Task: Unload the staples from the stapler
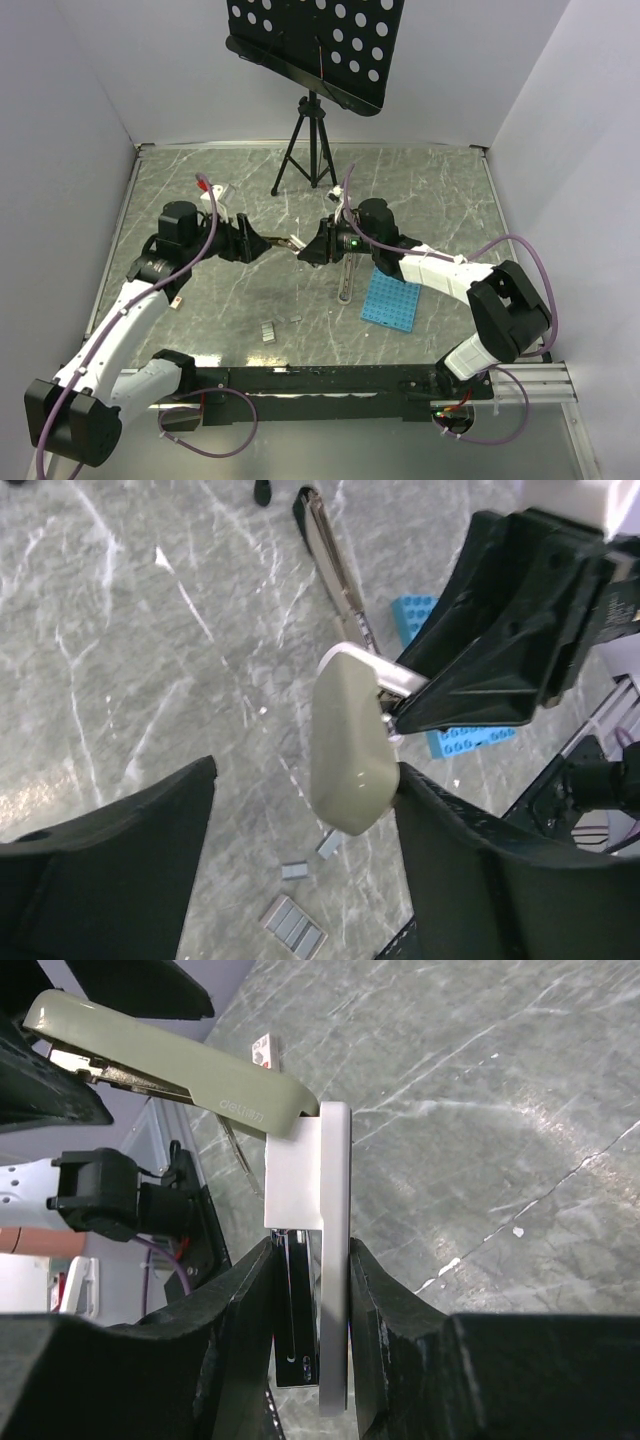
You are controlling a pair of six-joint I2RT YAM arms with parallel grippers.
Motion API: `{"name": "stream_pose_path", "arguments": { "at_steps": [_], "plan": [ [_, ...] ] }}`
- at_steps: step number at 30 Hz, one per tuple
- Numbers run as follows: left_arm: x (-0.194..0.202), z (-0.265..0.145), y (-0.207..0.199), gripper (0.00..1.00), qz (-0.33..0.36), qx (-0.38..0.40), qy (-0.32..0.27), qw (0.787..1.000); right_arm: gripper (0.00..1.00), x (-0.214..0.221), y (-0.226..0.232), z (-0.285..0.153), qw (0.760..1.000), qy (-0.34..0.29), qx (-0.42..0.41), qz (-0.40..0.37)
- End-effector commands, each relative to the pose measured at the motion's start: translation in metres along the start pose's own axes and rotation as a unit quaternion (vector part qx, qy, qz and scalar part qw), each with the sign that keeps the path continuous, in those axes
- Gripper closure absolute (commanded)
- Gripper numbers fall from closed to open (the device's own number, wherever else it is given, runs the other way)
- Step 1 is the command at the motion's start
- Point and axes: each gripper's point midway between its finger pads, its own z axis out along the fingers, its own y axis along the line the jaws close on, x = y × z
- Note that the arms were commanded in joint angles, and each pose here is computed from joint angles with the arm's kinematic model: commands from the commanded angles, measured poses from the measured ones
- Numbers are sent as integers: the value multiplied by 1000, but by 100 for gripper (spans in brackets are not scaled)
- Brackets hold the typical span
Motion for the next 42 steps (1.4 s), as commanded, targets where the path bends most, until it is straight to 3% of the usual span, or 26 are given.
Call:
{"name": "stream_pose_path", "arguments": {
  "at_steps": [1,2,3,9,22,25,26,32,40,41,42],
  "plan": [
    [-24,-7,-18,34,26,37,-48,998,88,-12,13,-5,999,-21,-25,-29],
    [-23,-6,-18,40,23,38,-48,998,88,-8,11,-4,999,-18,-24,-25],
    [-21,-4,-18,55,20,41,-43,998,87,-6,8,-4,999,-18,-23,-22],
    [-5,10,-5,98,-8,22,12,1000,75,0,-3,-3,999,-26,-10,-18],
    [11,25,69,99,-65,-172,64,981,37,-4,-31,-44,992,-80,77,-59],
    [15,29,84,99,-82,-208,77,972,19,-8,-26,-52,990,-99,78,-69],
    [17,29,91,99,-85,-224,79,968,1,-11,-22,-55,989,-107,75,-74],
    [26,35,126,98,-127,-299,111,939,0,-12,-26,-64,984,-126,98,-81],
    [25,52,138,91,-177,-298,122,930,0,-12,-23,-69,983,-133,99,-84],
    [25,54,138,88,-179,-297,124,930,0,-12,-22,-69,983,-133,97,-85],
    [23,55,138,80,-181,-296,122,930,0,-12,-22,-69,983,-133,96,-85]
  ]
}}
